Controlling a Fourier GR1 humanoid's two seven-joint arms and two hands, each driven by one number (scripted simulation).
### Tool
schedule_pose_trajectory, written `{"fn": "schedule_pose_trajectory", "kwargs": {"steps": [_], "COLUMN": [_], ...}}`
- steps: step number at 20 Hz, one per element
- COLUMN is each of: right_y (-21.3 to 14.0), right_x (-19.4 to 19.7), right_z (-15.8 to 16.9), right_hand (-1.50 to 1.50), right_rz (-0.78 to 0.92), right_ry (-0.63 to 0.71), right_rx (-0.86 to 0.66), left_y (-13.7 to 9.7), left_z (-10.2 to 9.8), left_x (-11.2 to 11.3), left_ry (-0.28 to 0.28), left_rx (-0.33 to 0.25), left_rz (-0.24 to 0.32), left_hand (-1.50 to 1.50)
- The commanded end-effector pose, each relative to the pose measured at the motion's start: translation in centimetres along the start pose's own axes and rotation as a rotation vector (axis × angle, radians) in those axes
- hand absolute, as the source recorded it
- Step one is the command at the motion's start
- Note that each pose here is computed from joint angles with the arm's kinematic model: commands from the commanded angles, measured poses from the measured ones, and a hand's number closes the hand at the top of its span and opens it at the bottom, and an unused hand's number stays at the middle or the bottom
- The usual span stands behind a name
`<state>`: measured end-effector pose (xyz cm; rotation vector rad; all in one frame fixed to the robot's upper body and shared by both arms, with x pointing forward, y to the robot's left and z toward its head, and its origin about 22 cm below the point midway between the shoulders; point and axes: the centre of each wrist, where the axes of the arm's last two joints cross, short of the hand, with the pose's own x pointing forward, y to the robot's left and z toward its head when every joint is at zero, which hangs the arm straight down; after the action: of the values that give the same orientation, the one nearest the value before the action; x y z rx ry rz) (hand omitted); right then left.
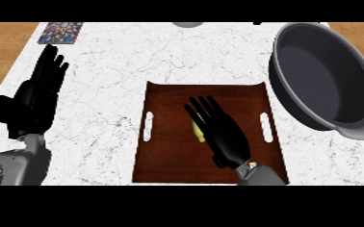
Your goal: Pick the lemon from the tray and place it in the pot
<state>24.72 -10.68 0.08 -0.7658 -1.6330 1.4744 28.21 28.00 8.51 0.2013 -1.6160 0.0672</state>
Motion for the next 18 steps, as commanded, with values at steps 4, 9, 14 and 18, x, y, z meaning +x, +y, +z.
{"fn": "schedule_pose_trajectory", "kwargs": {"steps": [4,9,14,18], "right_y": [1.5,3.8,3.0,3.6], "right_x": [-1.0,-2.6,0.0,-1.9], "right_z": [-2.9,-1.3,-3.8,-3.7], "right_hand": [-1.50,-1.50,1.50,1.50], "right_rz": [0.016,0.015,0.121,0.128], "right_ry": [0.035,0.069,-0.053,-0.073], "right_rx": [0.002,-0.003,0.047,0.008], "left_y": [-2.1,-1.1,-0.3,0.4], "left_z": [-0.6,0.3,-1.1,1.4], "left_x": [0.6,-1.0,1.3,-0.2], "left_ry": [0.013,-0.009,-0.008,-0.008], "left_rx": [0.006,-0.011,-0.003,0.008], "left_rz": [0.010,-0.012,0.005,0.003], "left_hand": [0.00,0.00,0.00,0.00]}}
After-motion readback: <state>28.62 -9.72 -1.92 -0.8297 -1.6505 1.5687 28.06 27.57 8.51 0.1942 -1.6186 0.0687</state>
